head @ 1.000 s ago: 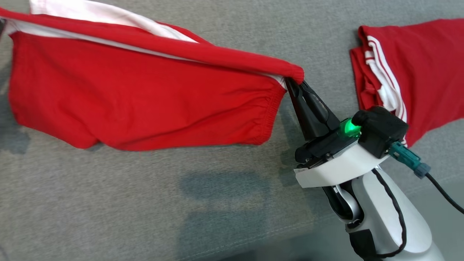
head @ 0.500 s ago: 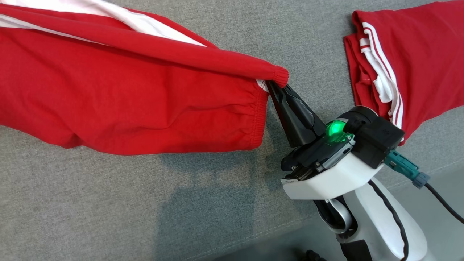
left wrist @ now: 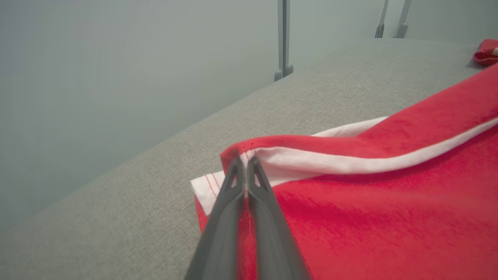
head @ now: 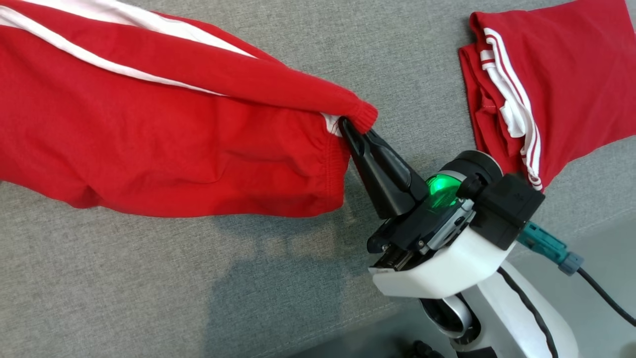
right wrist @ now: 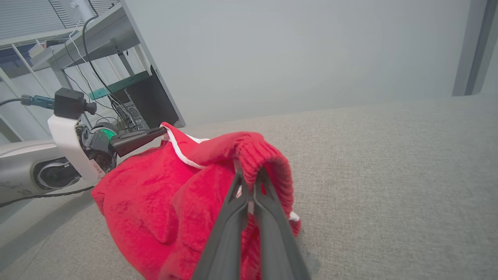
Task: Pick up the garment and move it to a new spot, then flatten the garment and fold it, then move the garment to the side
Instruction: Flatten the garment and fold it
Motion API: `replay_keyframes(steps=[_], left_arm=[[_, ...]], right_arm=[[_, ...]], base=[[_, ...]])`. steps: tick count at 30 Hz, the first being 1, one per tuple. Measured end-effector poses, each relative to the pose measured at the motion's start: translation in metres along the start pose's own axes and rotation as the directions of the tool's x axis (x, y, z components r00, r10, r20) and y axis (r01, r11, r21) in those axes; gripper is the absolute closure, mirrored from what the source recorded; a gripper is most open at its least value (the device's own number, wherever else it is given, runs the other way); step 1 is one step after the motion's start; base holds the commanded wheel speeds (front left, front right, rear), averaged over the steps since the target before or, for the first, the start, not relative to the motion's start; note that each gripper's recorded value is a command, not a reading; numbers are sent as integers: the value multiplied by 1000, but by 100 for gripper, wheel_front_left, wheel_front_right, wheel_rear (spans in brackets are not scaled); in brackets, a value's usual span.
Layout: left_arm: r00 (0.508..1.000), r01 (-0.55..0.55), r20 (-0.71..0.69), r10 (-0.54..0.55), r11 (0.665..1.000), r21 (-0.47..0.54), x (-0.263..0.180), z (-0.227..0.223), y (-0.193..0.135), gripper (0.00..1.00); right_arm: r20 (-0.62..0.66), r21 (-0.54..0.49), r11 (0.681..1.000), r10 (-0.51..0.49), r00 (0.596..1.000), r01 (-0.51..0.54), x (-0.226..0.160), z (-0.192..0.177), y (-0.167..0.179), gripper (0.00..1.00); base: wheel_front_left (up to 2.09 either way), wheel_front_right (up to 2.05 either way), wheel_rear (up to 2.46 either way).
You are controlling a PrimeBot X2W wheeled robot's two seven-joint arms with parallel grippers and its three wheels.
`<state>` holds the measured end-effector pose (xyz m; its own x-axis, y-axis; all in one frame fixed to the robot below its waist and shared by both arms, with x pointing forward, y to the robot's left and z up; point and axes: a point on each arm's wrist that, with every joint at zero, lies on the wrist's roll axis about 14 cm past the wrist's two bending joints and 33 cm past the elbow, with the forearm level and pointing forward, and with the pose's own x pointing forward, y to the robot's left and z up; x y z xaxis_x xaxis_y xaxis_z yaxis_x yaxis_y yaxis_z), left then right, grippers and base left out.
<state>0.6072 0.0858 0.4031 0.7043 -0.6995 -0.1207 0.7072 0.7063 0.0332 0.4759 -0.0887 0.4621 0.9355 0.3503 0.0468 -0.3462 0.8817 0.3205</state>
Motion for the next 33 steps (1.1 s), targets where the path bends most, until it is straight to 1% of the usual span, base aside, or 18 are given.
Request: replay_keyframes(steps=[2, 3, 4, 5, 12, 19, 22, 24, 28, 33], left_arm=[[1000, -2, -8, 2, 1000, -1, 2, -2, 0, 100], [1000, -5, -8, 5, 1000, -1, 2, -2, 0, 82], [1000, -4, -8, 4, 1000, -2, 2, -3, 0, 25], [1000, -6, -9, 6, 1000, -3, 2, -4, 0, 0], [999, -42, -5, 42, 999, -2, -4, 2, 7, 0], [994, -102, 40, 102, 995, -22, -13, 28, 9, 0], [991, -122, 53, 124, 992, -40, -22, 37, 5, 0], [989, -139, 42, 142, 988, -66, -31, 35, -2, 0], [983, -170, 51, 177, 978, -118, -48, 42, -16, 0], [966, -242, 50, 253, 956, -164, -76, 47, -23, 0]], right_arm=[[-1, 4, 1000, 3, 1000, -3, -2, 0, 2, 100], [-5, 7, 1000, 2, 1000, -2, -3, -2, 3, 88], [-10, 11, 1000, 0, 1000, 0, -4, -4, 3, 60], [-12, 12, 1000, 0, 1000, 0, -4, -5, 3, 0], [10, -12, 1000, -27, 1000, 27, -3, 4, -7, 0], [17, -64, 993, -98, 995, 99, -12, 12, -28, 0], [-7, -88, 987, -135, 991, 134, -20, 7, -36, 0], [-18, -94, 984, -153, 988, 150, -24, 5, -40, 0], [-2, -135, 977, -166, 986, 164, -28, 14, -42, 0], [-6, -167, 972, -172, 985, 168, -37, 18, -38, 0]], base=[[0, 0, 0], [0, 0, 0], [0, 0, 0], [0, 0, 0], [0, 0, 0], [0, 0, 0], [0, 0, 0], [0, 0, 0], [0, 0, 0], [0, 0, 0]])
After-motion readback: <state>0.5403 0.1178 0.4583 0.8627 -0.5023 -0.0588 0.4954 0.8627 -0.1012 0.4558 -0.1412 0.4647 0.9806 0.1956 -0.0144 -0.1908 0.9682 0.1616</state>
